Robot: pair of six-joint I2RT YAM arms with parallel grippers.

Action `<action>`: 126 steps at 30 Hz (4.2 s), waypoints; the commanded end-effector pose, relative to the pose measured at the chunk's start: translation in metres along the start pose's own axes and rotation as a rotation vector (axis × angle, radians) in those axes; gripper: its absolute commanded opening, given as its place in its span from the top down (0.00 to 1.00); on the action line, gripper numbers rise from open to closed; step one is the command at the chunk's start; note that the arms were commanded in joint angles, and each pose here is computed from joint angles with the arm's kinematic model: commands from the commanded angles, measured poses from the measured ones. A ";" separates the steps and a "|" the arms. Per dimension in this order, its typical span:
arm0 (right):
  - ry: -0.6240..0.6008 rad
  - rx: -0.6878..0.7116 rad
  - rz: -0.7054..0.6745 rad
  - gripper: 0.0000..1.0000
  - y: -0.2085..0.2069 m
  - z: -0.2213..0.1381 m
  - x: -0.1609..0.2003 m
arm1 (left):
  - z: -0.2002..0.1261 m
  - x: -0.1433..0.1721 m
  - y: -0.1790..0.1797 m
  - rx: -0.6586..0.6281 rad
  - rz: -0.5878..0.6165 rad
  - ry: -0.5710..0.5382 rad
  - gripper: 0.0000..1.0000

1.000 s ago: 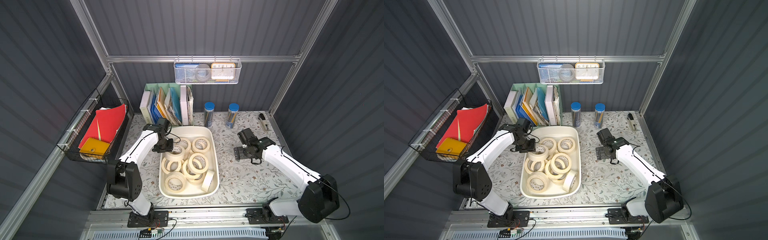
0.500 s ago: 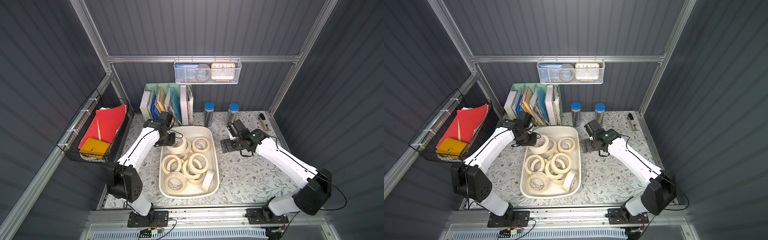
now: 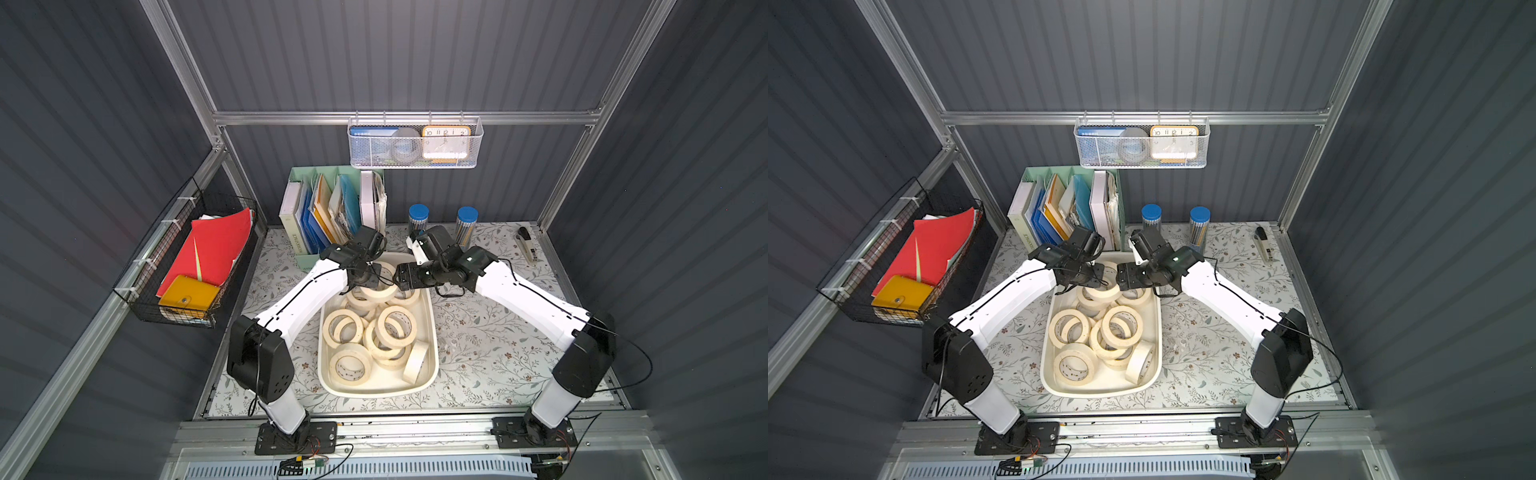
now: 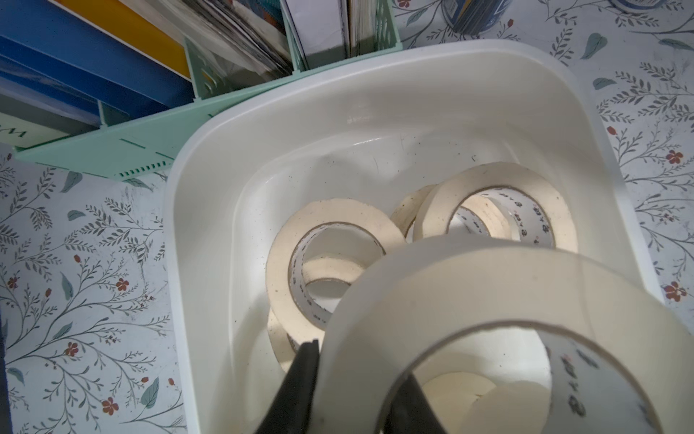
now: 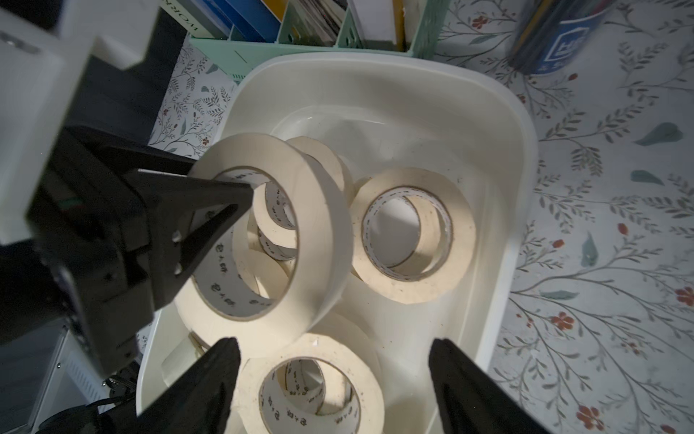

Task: Take out the art tape in the storage box
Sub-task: Pick up the art tape from the storage box, then place the art tape at the center of the board.

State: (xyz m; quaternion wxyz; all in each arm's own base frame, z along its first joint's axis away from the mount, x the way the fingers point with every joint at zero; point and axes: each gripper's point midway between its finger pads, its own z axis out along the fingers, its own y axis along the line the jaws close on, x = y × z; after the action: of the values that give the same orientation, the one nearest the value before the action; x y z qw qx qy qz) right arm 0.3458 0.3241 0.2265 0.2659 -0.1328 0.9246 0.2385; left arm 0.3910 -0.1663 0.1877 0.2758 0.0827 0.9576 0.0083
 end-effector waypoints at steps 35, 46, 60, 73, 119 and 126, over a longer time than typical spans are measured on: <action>0.006 0.247 0.043 1.00 -0.056 0.006 -0.023 | -0.087 -0.019 0.017 0.025 -0.173 -0.349 0.00; 0.023 0.599 0.328 1.00 -0.229 -0.107 0.017 | -0.058 0.010 0.042 -0.029 -0.219 -0.301 0.00; 0.083 0.803 0.806 1.00 -0.420 -0.134 0.066 | -0.031 0.035 0.061 -0.035 -0.205 -0.232 0.00; 0.059 0.828 0.961 1.00 -0.511 -0.119 0.090 | -0.040 0.056 0.081 -0.077 -0.245 -0.230 0.00; 0.167 0.478 0.304 0.25 -0.247 -0.045 0.054 | -0.043 0.089 0.040 0.139 -0.182 -0.024 0.05; 0.219 0.472 0.268 0.25 -0.230 -0.038 0.071 | -0.028 0.108 0.050 0.077 -0.188 0.012 0.18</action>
State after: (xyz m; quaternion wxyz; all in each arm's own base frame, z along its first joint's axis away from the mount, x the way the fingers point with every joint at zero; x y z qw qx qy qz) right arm 0.3691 0.0996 0.1285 0.1664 0.0314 0.9850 0.0337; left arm 0.2991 -0.1023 0.1711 0.2901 0.0030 0.9547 -0.0669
